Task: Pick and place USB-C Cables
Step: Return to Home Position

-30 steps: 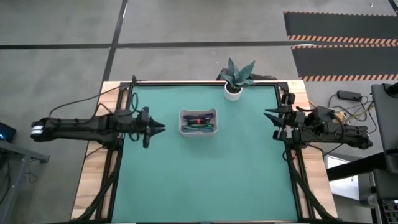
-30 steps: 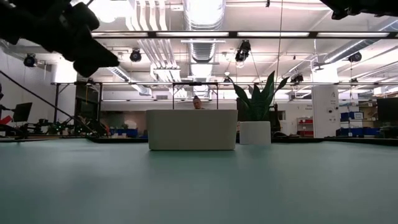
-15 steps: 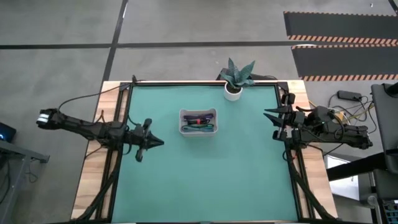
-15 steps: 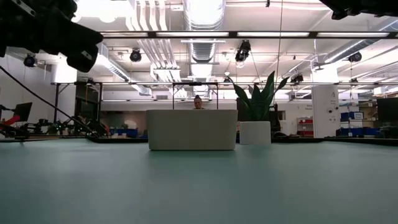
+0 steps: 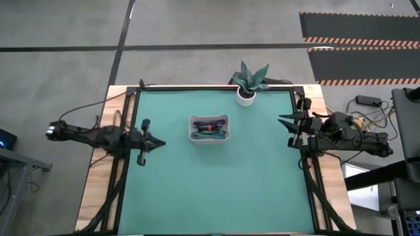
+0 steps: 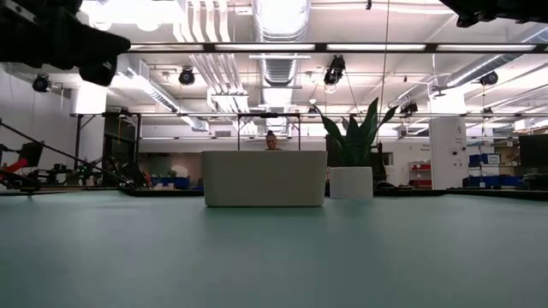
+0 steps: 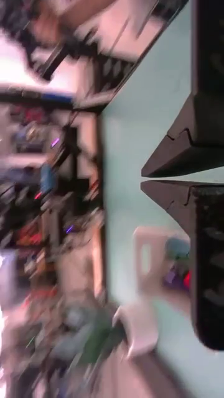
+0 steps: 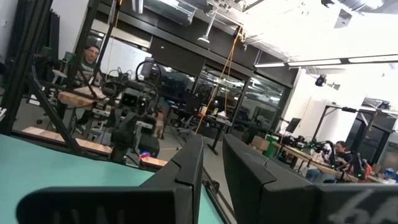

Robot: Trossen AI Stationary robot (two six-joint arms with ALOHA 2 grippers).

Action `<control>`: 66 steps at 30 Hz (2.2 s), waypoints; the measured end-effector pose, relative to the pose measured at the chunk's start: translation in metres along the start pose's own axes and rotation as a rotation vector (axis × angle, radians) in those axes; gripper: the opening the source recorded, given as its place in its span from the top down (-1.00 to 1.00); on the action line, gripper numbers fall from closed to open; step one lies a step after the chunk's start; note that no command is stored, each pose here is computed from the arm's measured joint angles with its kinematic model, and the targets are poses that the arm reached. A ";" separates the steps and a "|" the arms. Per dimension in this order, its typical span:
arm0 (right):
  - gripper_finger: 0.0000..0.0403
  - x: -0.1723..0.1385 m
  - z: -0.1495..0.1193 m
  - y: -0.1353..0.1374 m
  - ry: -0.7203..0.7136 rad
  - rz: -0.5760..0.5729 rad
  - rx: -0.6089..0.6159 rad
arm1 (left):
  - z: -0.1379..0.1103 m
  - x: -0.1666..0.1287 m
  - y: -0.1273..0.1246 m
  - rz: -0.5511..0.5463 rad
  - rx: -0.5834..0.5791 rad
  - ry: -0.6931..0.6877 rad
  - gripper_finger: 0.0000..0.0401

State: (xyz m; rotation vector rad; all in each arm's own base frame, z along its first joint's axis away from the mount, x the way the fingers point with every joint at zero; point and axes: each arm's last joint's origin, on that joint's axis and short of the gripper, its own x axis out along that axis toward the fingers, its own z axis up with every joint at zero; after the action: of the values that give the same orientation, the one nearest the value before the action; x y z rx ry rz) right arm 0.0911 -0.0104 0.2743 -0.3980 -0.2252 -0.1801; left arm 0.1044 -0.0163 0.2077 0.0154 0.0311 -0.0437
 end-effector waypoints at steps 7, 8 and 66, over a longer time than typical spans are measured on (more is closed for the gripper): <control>0.73 0.000 0.000 0.000 0.000 0.000 -0.002 | -0.012 -0.004 0.005 0.147 0.096 -0.054 0.97; 0.73 0.000 0.000 0.000 0.000 0.000 -0.002 | -0.013 -0.004 0.006 0.155 0.098 -0.058 0.97; 0.73 -0.022 -0.046 0.022 0.017 0.161 -0.040 | -0.043 0.001 0.014 0.202 0.097 0.002 0.97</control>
State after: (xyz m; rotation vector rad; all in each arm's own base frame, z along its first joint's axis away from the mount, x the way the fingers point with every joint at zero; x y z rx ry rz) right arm 0.0828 -0.0055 0.2196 -0.4519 -0.1717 -0.0296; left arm 0.1043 -0.0020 0.1646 0.1155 0.0293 0.1566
